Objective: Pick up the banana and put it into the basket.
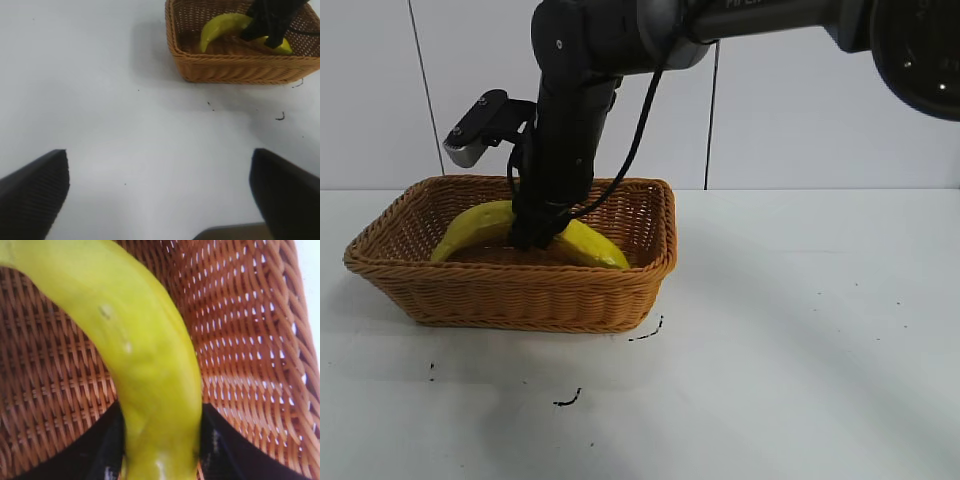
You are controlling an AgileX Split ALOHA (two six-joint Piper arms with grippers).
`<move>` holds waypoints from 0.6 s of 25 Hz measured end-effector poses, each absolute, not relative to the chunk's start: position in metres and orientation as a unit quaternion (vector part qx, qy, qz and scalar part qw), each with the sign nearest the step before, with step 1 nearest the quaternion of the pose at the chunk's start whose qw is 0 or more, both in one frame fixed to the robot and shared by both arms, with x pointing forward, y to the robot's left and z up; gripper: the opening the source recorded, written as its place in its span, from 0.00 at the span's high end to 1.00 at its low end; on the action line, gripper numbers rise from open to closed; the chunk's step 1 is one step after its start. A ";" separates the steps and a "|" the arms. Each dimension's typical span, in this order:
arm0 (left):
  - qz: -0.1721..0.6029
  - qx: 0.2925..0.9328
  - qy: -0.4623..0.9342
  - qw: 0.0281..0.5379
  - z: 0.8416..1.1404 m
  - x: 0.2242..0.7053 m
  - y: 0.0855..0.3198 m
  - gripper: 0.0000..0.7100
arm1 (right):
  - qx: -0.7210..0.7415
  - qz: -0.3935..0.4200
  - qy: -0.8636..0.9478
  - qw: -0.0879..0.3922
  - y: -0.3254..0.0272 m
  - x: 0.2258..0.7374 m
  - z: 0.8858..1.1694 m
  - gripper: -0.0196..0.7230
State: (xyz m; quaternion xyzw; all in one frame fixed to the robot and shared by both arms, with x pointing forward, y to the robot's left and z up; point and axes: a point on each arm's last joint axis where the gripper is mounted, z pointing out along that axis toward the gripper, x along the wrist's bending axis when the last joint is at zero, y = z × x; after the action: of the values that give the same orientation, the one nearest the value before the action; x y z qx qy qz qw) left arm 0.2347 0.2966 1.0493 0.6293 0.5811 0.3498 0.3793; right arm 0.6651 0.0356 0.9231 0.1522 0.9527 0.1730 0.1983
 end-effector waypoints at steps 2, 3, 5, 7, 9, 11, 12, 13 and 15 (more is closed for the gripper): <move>0.350 0.629 0.581 0.379 1.049 0.235 0.297 0.02 | 0.172 0.177 0.949 0.195 0.035 0.665 0.926 0.07; 0.350 0.629 0.581 0.379 1.049 0.235 0.297 0.02 | 0.184 0.178 0.947 0.192 0.035 0.664 0.929 0.06; 0.350 0.629 0.581 0.379 1.049 0.235 0.297 0.02 | 0.211 0.183 0.942 0.188 0.034 0.663 0.940 0.05; 0.350 0.629 0.581 0.379 1.049 0.235 0.297 0.02 | 0.232 0.196 0.933 0.193 0.033 0.663 0.962 0.05; 0.350 0.629 0.581 0.379 1.049 0.235 0.297 0.02 | 0.256 0.213 0.923 0.195 0.032 0.662 0.987 0.05; 0.350 0.629 0.581 0.379 1.049 0.235 0.297 0.02 | 0.286 0.232 0.910 0.191 0.031 0.659 1.014 0.05; 0.350 0.629 0.581 0.379 1.049 0.235 0.297 0.02 | 0.305 0.245 0.902 0.186 0.029 0.659 1.025 0.05; 0.350 0.629 0.581 0.379 1.049 0.235 0.297 0.02 | 0.326 0.252 0.894 0.177 0.026 0.660 1.035 0.05; 0.350 0.629 0.581 0.379 1.049 0.235 0.297 0.02 | 0.370 0.262 0.877 0.159 0.016 0.664 1.045 0.05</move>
State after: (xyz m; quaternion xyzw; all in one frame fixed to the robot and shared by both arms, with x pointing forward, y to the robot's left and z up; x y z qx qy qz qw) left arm 0.2347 0.2966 1.0493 0.6293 0.5811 0.3498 0.3793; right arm 0.6640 0.0157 1.0451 0.3696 0.8772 0.2622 0.1588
